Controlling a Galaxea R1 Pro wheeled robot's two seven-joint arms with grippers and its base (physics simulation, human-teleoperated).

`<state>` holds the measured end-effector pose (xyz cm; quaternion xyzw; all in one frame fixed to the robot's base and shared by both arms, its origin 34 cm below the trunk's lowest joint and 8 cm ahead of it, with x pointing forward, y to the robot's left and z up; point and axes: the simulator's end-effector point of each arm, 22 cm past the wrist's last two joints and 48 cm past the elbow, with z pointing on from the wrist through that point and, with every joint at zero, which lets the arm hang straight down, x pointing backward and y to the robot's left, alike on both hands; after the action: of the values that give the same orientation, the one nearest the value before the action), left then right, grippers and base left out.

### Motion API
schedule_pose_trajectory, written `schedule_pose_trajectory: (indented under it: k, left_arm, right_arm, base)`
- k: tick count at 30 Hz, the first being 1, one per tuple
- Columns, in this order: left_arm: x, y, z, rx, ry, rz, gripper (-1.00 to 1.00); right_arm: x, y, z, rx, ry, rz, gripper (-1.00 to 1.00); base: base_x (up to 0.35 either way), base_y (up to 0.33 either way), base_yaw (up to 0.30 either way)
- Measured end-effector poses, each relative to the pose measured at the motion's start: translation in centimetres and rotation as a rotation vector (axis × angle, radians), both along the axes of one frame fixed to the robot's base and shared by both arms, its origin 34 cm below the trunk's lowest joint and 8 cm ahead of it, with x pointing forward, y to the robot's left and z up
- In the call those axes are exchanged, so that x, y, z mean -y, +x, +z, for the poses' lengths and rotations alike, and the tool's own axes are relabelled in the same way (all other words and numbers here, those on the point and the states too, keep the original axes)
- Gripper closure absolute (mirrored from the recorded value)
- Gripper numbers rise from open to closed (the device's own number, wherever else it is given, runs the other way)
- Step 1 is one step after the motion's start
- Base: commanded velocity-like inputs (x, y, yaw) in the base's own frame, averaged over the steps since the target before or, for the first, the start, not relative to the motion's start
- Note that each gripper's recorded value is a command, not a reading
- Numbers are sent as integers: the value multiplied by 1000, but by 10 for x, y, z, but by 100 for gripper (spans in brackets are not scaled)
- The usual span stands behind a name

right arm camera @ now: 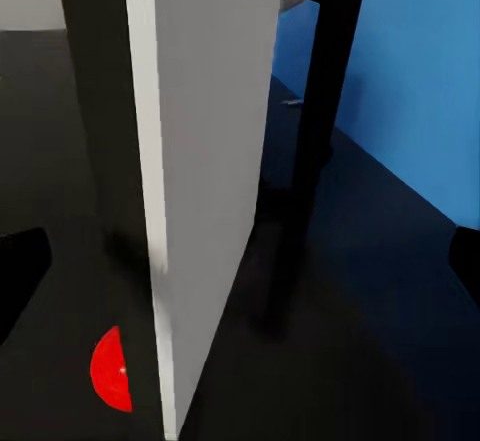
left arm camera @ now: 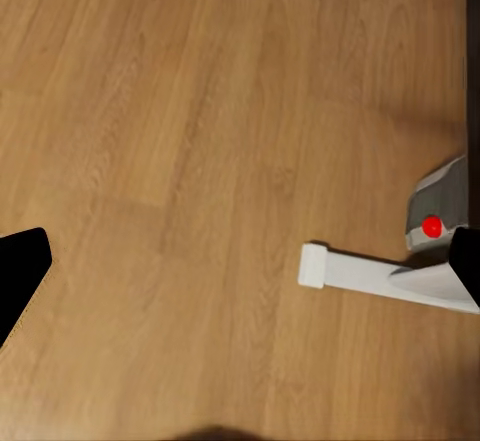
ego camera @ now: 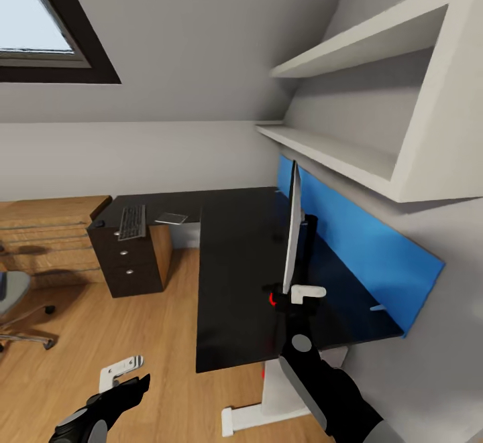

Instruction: In the bedroom, organize the workspace by keeping the computer under the desk, ensuring the monitor is on the desk, placing the keyboard on the desk next to the monitor, placing the mouse on the desk next to the keyboard, moving the folder from the swivel chair onto the desk next to the mouse, stacking the notebook on top of the folder with the pen on top of the notebook, and positioning the swivel chair next to the desk.

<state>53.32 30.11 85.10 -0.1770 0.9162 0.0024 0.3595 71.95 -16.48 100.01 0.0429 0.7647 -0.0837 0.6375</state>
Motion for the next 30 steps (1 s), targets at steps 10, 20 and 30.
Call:
schedule_pose_trajectory:
  k: [10, 20, 30]
  left_arm:
    - [0, 0, 0, -1, -1, -1, -100]
    - [1, 0, 0, -1, -1, -2, -100]
    - [1, 0, -1, -1, 0, -4, -100]
  right_arm:
    - [0, 0, 0, -1, 0, 0, -100]
    - [0, 0, 0, 0, 0, -1, -100]
    - [1, 0, -1, -1, -1, -2, -100]
  base:
    - [34, 28, 0]
    - [165, -2, 0]
    - [127, -98, 0]
